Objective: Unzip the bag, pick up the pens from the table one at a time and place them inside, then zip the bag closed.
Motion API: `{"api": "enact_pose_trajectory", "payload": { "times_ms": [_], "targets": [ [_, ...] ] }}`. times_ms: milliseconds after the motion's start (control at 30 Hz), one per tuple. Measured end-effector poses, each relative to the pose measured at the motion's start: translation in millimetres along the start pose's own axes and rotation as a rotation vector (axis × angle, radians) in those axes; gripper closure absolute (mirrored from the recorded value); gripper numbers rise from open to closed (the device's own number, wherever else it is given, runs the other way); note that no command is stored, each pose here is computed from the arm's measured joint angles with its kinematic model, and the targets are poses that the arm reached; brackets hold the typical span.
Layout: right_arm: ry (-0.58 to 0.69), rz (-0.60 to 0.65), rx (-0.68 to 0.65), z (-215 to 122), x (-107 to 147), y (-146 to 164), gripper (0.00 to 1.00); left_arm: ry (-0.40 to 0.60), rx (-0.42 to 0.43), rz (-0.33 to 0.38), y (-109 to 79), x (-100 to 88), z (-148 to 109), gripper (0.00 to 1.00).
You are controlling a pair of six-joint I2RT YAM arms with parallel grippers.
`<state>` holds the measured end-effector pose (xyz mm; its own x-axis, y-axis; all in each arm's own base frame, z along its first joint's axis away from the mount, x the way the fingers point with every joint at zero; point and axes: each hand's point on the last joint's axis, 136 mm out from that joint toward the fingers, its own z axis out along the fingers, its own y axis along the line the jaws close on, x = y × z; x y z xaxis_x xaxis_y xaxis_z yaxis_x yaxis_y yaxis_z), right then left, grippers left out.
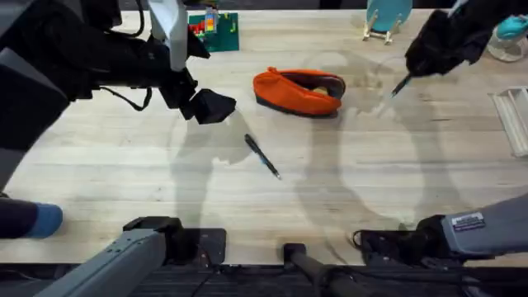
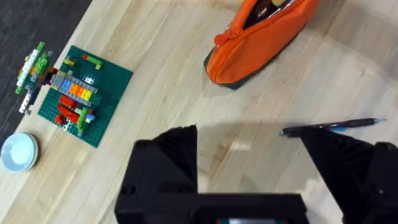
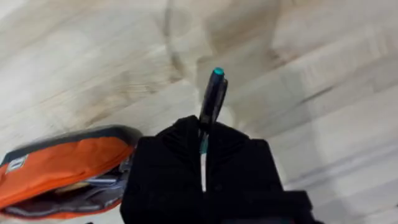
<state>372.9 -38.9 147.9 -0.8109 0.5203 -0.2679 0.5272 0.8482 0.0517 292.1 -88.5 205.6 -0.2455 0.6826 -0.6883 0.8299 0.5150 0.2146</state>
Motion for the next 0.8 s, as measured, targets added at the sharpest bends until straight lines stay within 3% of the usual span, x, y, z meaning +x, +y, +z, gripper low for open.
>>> {"api": "enact_pose_trajectory", "payload": {
  "times_ms": [200, 567, 800],
  "targets": [
    [-0.103, -0.146, -0.058, -34, -19, 22, 0.970, 0.000, 0.000, 0.000, 0.0, 0.0, 0, 0.008],
    [-0.243, -0.322, -0.124, -48, -41, 58, 0.970, 0.000, 0.000, 0.000, 0.0, 0.0, 0, 0.009],
    [-0.357, -0.563, -0.179, -62, -40, 105, 0.970, 0.000, 0.000, 0.000, 0.0, 0.0, 0, 0.007]
  ]
}}
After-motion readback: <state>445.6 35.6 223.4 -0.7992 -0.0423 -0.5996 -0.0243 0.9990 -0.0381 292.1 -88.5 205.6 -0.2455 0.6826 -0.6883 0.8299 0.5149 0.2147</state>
